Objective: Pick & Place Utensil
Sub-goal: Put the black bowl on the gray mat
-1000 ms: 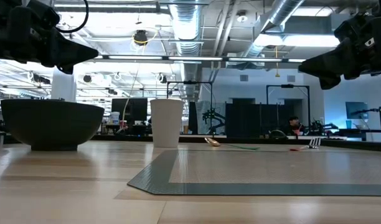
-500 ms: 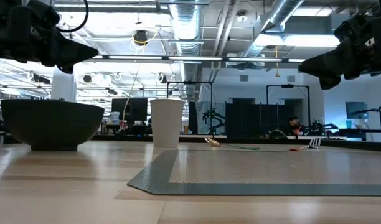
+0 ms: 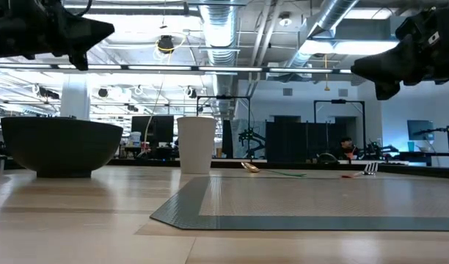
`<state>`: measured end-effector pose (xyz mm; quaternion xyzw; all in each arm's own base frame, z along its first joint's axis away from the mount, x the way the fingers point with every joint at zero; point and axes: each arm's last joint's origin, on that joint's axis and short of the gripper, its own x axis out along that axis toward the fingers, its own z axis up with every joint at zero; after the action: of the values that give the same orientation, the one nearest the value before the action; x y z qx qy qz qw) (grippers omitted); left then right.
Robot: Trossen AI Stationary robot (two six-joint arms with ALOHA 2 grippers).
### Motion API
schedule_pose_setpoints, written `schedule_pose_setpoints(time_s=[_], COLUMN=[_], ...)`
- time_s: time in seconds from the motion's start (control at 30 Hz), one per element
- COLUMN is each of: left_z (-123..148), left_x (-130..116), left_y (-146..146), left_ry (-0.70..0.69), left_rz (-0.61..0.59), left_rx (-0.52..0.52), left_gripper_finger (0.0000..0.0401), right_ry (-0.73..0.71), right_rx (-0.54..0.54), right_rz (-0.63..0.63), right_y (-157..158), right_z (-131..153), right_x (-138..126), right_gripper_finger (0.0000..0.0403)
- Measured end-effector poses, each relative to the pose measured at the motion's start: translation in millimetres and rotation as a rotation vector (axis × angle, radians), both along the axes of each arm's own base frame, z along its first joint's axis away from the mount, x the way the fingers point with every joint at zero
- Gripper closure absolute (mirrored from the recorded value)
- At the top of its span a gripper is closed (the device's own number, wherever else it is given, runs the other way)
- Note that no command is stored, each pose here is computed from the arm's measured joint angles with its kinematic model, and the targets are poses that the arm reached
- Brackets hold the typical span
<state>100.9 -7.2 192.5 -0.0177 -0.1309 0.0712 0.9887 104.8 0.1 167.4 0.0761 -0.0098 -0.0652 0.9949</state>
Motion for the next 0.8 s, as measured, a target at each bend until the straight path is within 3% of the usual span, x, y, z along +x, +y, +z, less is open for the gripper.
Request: schedule_pose_setpoints(time_s=[0.1,0.27,0.4,0.57,0.7,0.8], left_z=[1.5,2.5,8.0,39.9,73.0,94.1], left_x=[-0.4,-0.8,0.5,4.9,17.5,33.3], left_y=[-0.2,2.2,2.9,2.3,-0.7,-4.9], left_ry=[-0.017,-0.028,-0.019,-0.038,-0.02,0.07], left_rz=[-0.01,0.068,0.1,0.108,0.087,0.058], left_rx=[-0.008,-0.04,-0.046,-0.042,0.025,0.058], left_gripper_finger=[0.0385,0.0382,0.0357,0.0312,0.0291,0.0286], right_ry=[-0.009,-0.136,-0.214,-0.247,-0.256,-0.244], right_rx=[0.018,-0.102,-0.128,-0.131,-0.117,-0.08], right_rz=[-0.003,-0.074,-0.048,-0.027,-0.024,-0.018], right_y=[-0.2,-4.6,-5.3,-4.7,-4.7,-4.7], right_z=[0.6,15.4,39.1,60.7,68.8,67.5], right_x=[0.0,-1.6,-5.0,-5.8,-5.0,-3.4], right_gripper_finger=[0.0329,0.0328,0.0311,0.0269,0.0241,0.0228])
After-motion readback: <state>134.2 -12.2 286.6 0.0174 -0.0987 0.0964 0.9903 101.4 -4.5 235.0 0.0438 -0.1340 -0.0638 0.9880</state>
